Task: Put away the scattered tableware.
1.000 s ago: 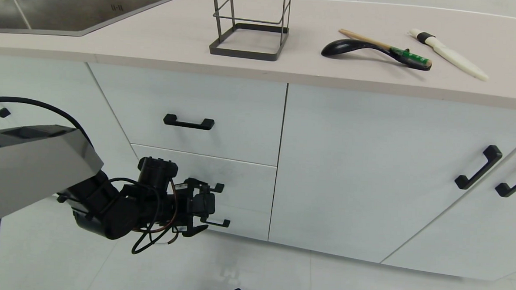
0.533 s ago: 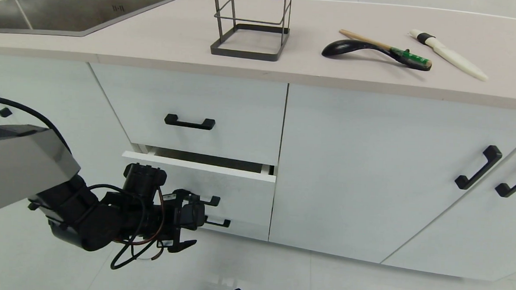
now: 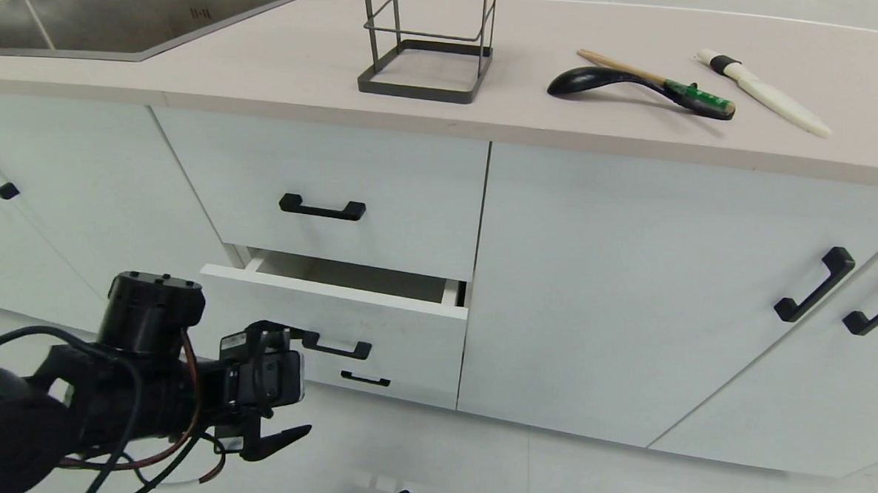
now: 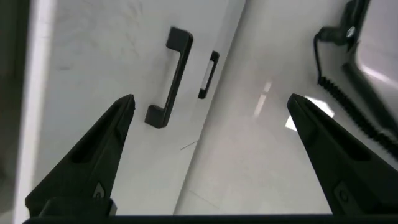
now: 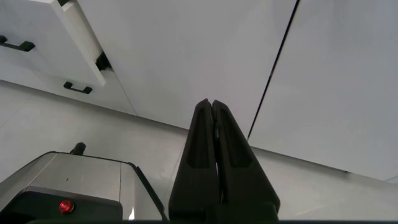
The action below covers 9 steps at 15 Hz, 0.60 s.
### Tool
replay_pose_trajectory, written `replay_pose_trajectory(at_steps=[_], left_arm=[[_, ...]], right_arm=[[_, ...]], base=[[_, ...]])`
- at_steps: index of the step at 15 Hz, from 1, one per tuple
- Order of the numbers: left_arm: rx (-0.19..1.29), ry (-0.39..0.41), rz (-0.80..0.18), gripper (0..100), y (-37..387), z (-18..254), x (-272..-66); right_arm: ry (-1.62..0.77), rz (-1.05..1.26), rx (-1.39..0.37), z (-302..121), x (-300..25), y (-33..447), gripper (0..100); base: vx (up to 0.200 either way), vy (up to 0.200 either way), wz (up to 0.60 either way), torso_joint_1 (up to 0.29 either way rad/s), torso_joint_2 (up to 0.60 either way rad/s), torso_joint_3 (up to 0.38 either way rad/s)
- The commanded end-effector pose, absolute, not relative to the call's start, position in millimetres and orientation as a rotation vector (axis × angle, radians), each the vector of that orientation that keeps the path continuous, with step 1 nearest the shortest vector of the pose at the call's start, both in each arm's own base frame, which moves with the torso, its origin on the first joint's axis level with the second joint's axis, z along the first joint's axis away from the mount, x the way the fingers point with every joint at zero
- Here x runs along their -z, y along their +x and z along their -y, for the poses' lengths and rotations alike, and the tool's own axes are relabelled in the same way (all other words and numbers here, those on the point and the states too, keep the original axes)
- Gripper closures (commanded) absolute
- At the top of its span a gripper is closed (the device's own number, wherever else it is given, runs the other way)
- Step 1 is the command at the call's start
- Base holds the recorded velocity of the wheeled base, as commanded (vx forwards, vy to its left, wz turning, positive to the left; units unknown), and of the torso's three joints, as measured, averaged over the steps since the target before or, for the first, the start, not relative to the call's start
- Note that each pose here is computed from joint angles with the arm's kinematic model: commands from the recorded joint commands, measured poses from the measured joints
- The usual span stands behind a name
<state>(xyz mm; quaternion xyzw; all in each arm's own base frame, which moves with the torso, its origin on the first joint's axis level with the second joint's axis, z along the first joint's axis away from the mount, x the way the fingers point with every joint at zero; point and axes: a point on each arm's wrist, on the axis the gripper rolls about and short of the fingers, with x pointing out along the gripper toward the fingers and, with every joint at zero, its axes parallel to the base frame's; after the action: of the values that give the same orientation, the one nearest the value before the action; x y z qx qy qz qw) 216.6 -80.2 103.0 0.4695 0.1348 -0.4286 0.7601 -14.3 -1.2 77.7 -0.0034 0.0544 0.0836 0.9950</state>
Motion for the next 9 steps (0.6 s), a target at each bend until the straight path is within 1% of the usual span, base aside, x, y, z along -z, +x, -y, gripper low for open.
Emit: replay_pose_trajectory(at_steps=[1,2,3,4,6,9], left_arm=[[0.869,0.96,-0.17,0,189,77,-160],[0.856,0.958,-0.155,0,198,78,-169],[0.858,0.953,-0.15,0,207,81,-171],[0.89,0.939,-0.146,0,222,86,-169],[0.898,0.923,-0.173,0,249,90,-158],[0.927,0.922,-0.236,0,270,96,-133]], right_arm=[[-0.007,-0.11,-0.169,1,-78,-14,100],[-0.007,-0.11,-0.169,1,-78,-14,100],[-0.007,-0.11,-0.169,1,-78,-14,100],[-0.007,-0.11,-0.169,1,-78,-14,100],[-0.007,-0.11,-0.169,1,-78,-14,100],[-0.007,-0.11,-0.169,1,-78,-14,100]], base=[[0.0,0.0,0.0,0.0,0.0,0.0],[0.0,0.0,0.0,0.0,0.0,0.0],[0.0,0.0,0.0,0.0,0.0,0.0],[0.0,0.0,0.0,0.0,0.0,0.0],[0.0,0.0,0.0,0.0,0.0,0.0],[0.0,0.0,0.0,0.0,0.0,0.0]])
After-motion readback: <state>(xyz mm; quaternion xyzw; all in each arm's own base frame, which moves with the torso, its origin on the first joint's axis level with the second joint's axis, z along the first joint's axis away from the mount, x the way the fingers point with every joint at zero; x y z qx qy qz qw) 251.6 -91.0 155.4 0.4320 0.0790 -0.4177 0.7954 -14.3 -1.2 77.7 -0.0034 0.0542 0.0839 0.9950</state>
